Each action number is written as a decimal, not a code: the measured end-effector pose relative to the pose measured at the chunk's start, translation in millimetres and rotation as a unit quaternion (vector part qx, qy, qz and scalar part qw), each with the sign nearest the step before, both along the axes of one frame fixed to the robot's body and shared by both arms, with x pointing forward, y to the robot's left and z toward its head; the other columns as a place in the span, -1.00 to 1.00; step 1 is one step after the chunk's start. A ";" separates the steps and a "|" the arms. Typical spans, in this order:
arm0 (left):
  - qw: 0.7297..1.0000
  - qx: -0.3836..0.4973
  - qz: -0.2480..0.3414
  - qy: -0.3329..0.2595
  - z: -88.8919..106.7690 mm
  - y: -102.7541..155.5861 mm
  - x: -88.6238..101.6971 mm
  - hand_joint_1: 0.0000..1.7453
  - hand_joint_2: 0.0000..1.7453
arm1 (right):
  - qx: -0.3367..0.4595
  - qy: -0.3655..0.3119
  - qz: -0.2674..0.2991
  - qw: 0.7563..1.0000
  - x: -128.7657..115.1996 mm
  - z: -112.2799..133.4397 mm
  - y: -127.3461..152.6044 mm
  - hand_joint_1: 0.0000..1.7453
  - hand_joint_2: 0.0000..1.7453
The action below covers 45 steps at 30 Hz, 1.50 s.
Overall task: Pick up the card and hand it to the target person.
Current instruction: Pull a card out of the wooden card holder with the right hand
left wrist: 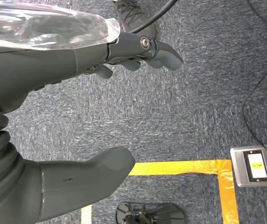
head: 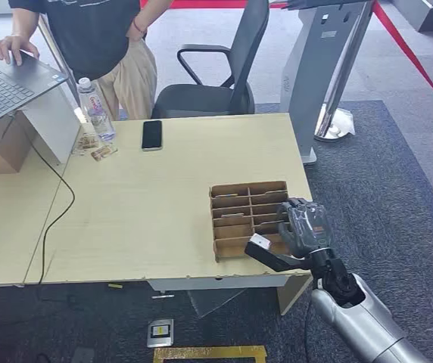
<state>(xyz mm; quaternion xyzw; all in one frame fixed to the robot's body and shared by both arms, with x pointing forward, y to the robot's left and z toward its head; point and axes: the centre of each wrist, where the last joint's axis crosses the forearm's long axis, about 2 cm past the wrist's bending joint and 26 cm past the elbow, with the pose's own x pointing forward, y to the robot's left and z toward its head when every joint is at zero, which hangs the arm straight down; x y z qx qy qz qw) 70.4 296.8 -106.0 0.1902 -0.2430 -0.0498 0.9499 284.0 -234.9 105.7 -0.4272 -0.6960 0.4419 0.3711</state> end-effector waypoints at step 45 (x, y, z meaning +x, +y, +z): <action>1.000 -0.004 0.009 -0.008 -0.2 3.3 -0.7 -1.00 1.00 | -0.013 0.150 -0.001 0.989 14.7 30.9 -6.3 1.00 1.00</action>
